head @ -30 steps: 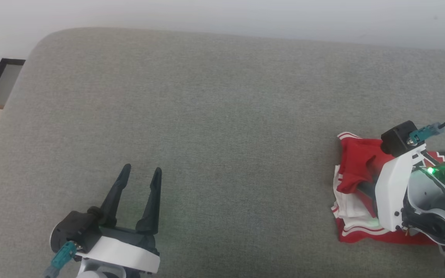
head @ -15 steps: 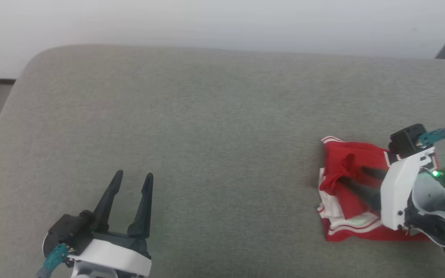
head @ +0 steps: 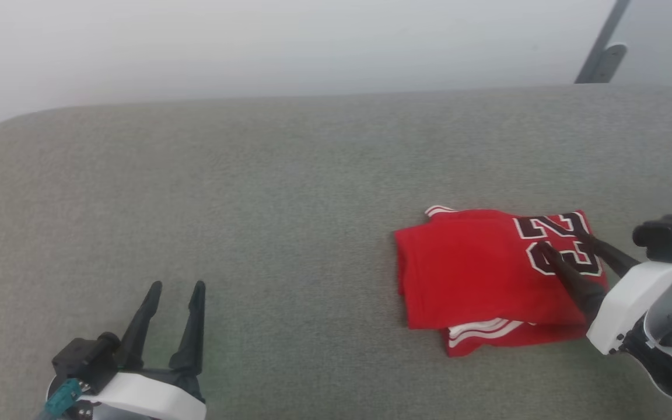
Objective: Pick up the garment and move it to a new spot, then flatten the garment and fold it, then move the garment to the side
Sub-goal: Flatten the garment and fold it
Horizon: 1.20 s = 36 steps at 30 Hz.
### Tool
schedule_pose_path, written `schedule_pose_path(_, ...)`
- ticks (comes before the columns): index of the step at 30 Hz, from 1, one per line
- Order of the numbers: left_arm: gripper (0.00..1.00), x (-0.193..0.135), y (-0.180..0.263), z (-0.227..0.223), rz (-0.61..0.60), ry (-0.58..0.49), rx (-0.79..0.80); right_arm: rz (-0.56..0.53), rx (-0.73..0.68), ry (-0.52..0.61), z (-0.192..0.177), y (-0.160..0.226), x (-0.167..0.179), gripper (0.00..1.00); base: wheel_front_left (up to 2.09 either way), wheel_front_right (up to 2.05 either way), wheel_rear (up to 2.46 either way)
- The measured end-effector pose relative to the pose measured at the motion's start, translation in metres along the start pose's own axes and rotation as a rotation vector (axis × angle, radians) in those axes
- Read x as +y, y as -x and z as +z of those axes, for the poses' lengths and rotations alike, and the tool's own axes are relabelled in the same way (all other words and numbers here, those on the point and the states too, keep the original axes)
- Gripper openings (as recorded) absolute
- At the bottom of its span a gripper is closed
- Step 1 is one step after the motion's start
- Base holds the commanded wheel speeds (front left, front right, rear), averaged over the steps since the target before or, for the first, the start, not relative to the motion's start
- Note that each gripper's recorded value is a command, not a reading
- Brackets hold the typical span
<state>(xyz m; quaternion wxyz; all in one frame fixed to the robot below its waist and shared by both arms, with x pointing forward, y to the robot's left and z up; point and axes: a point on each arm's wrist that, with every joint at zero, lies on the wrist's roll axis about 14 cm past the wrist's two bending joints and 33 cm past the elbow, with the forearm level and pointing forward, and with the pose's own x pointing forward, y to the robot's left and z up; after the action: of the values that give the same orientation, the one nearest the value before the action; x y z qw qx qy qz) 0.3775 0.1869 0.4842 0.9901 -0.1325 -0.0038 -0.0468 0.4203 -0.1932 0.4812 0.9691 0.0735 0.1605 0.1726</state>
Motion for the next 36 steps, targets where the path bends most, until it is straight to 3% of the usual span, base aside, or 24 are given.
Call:
schedule_pose_path(5,1.0,0.0,-0.002,0.003,-0.005,-0.009,-0.008,-0.053,-0.164,0.034,0.016,0.013,-0.014,1.0,0.0,0.0,0.0)
schedule_pose_path(11,1.0,0.005,0.011,0.005,0.005,-0.042,-0.007,-0.094,-0.258,0.066,0.026,0.028,-0.018,1.0,0.0,0.0,0.0)
schedule_pose_path(36,1.0,0.023,0.073,0.023,0.096,-0.104,-0.055,-0.181,-0.405,0.063,0.024,0.082,-0.009,1.0,0.0,0.0,0.0)
